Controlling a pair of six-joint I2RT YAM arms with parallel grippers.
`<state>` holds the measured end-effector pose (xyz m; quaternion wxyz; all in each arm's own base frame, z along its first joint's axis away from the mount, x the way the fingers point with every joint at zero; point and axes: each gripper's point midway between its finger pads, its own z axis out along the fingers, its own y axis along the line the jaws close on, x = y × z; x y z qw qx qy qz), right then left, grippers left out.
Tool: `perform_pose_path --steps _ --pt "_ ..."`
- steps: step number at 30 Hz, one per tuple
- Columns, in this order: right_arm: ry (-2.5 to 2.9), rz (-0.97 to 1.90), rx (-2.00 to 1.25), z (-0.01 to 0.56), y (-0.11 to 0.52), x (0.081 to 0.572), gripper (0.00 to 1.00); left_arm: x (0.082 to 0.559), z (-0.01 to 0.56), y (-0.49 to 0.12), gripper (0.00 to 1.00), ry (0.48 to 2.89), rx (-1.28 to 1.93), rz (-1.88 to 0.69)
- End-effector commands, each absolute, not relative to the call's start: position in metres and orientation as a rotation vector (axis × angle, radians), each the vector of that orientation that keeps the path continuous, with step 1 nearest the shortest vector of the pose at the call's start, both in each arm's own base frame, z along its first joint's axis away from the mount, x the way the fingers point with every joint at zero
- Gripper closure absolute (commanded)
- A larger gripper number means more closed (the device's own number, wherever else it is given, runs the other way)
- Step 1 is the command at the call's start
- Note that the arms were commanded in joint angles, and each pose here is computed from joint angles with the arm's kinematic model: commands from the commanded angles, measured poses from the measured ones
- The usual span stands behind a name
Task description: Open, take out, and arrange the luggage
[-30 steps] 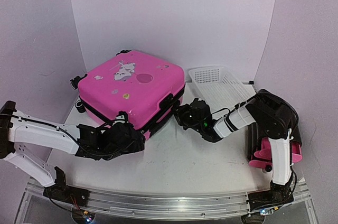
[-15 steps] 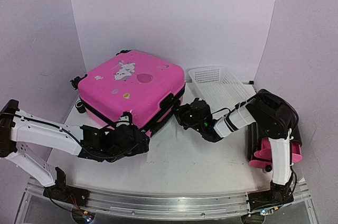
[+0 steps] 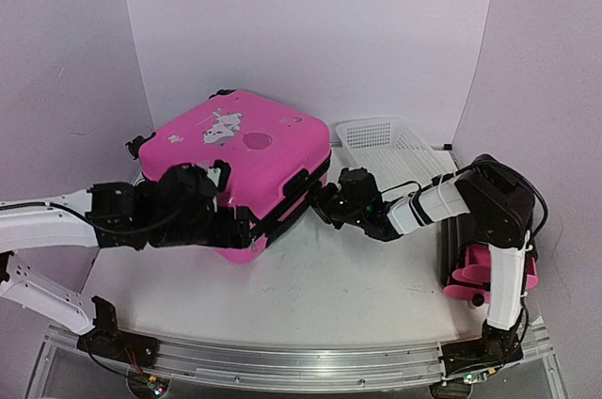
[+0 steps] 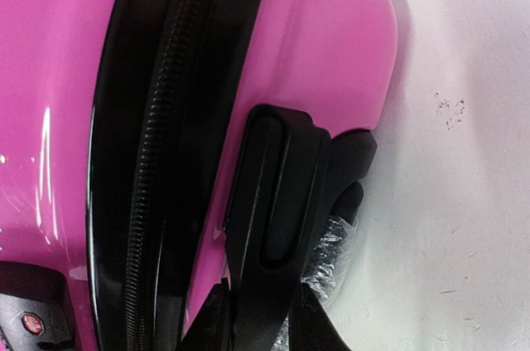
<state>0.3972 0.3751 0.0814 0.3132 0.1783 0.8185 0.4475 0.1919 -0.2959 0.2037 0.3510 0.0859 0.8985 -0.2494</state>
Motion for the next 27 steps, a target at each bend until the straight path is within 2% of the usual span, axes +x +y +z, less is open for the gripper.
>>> perform_pose_path --steps 1,5,10,13,17,20,23,27 --pt "2.18 1.023 0.136 0.109 0.37 0.404 1.0 0.214 0.262 -0.249 0.16 2.276 0.361 -0.588" --pt "2.245 0.967 0.072 0.1 0.36 0.419 0.98 0.258 0.303 -0.205 0.12 2.208 0.332 -0.475" --pt "2.336 0.83 -0.095 0.095 0.351 0.437 0.94 0.31 0.312 -0.184 0.13 2.231 0.302 -0.531" --pt "2.384 0.74 -0.228 0.098 0.347 0.44 0.88 0.342 0.313 -0.168 0.14 2.242 0.258 -0.55" --pt "2.468 0.596 -0.402 0.11 0.336 0.43 0.62 0.385 0.313 -0.134 0.14 2.252 0.145 -0.548" --pt "2.519 0.523 -0.456 0.129 0.322 0.416 0.38 0.411 0.307 -0.112 0.14 2.265 0.073 -0.53" --pt "2.53 0.558 -0.509 0.148 0.322 0.391 0.25 0.43 0.309 -0.098 0.14 2.248 0.034 -0.467" --pt "2.483 0.598 -0.677 0.152 0.345 0.337 0.13 0.449 0.311 -0.085 0.12 2.237 0.028 -0.378"
